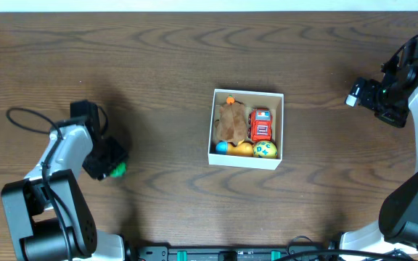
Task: Pack container
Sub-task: 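Carry the green ball into the box and release it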
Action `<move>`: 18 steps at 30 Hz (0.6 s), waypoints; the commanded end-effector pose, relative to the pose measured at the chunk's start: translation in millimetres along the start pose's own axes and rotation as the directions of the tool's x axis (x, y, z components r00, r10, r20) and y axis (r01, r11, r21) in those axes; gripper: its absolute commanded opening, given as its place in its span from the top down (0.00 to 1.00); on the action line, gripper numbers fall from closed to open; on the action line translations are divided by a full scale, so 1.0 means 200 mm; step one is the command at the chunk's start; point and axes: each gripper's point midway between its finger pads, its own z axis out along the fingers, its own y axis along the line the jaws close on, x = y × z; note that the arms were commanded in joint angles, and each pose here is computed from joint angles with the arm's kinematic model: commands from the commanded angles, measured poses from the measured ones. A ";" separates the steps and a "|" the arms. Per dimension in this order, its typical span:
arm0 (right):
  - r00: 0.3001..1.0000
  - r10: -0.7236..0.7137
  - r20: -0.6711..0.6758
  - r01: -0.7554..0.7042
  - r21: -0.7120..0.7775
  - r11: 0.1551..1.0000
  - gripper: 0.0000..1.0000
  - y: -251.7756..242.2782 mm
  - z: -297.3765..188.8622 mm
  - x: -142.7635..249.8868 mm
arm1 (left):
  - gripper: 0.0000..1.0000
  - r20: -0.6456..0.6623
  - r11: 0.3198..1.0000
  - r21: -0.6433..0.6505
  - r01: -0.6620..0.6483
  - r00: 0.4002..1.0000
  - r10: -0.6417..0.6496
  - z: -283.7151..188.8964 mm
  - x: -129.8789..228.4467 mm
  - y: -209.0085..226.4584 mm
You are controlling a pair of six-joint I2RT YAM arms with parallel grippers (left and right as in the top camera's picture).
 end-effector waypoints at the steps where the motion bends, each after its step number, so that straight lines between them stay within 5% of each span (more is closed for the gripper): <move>1: 1.000 0.007 -0.013 -0.007 -0.004 1.000 0.01 0.00 0.02 0.01 | 0.58 0.103 0.994 0.060 -0.089 0.991 0.082 -0.20 -0.12 -0.18; 5: 1.000 0.007 -0.013 -0.007 -0.004 1.000 0.01 0.00 0.02 0.01 | 0.59 0.227 0.964 0.118 -0.239 0.951 0.208 -0.49 -0.13 -0.44; 9: 1.000 0.007 -0.013 -0.007 -0.005 1.000 0.01 0.00 0.02 0.01 | 0.59 0.369 0.871 0.162 -0.464 0.847 0.383 -0.75 -0.03 -0.77; 18: 1.000 0.006 -0.010 -0.006 -0.005 1.000 0.01 0.00 0.02 0.01 | 0.59 0.483 0.461 0.120 -0.880 0.457 0.747 -0.82 0.60 -1.30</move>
